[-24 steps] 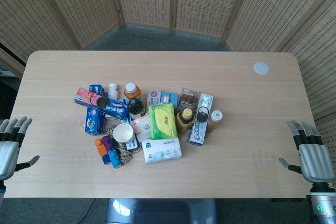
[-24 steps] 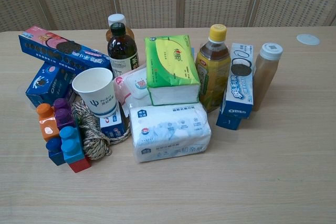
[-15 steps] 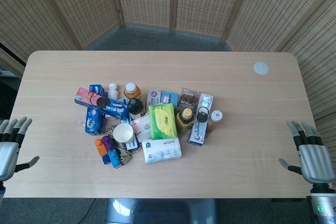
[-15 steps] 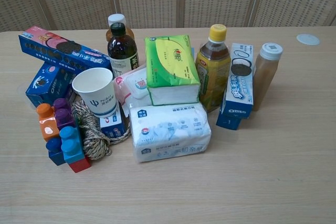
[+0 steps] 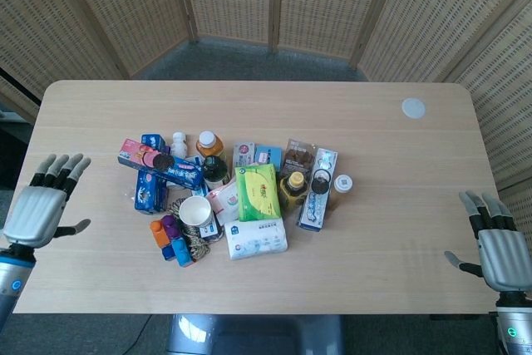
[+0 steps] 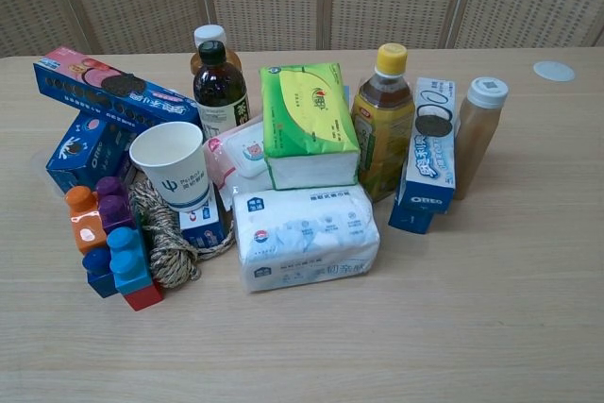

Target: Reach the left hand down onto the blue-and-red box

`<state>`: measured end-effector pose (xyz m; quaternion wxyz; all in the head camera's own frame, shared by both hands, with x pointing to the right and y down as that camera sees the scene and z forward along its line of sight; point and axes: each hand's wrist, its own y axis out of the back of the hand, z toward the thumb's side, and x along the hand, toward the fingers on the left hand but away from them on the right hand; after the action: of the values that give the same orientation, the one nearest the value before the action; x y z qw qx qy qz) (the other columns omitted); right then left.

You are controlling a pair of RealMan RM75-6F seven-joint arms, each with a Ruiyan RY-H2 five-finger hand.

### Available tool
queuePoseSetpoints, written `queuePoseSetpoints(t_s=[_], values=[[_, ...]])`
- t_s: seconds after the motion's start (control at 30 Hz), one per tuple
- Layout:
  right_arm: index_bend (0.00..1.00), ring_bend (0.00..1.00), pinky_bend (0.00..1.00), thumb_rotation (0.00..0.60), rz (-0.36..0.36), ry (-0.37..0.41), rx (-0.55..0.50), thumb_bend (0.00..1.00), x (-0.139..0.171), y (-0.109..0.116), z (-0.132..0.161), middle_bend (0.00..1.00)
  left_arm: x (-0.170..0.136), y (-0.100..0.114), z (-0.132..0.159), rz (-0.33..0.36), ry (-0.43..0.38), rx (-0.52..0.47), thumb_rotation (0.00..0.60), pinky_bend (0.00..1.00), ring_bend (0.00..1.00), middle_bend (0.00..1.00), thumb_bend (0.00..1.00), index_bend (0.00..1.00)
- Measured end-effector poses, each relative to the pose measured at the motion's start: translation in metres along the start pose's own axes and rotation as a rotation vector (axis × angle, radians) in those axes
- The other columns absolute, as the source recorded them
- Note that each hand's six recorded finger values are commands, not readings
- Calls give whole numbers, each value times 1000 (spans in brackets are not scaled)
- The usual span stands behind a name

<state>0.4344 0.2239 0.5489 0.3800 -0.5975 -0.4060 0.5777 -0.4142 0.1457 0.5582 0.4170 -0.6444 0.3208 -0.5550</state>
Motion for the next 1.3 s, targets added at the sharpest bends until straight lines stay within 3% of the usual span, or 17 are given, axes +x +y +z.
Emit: queuePoseSetpoints(t_s=[0.17,0.43,0.7,0.97,1.3], values=[[0,0,0,600,-2,1,-5,0,0,1,0,0,31,11,12,-25,-11,61,600,0,0,0,0,0],[0,0,0,600,0,-7,-16,0,0,2,-3,0,79,8,25,-105,40,103,600,0,0,0,0,0],[0,0,0,600,10,-7,-13,0,-3,0,-4,0,133,-6,75,-147,12,161,600,0,0,0,0,0],[0,0,0,600,-3,-23,-36,0,-4,5,-10,0,154,-38,97,-199,36,181,600,0,0,0,0,0],[0,0,0,600,-7,-35,-54,0,-5,8,-14,0,164,-56,95,-229,88,200,600,0,0,0,0,0]])
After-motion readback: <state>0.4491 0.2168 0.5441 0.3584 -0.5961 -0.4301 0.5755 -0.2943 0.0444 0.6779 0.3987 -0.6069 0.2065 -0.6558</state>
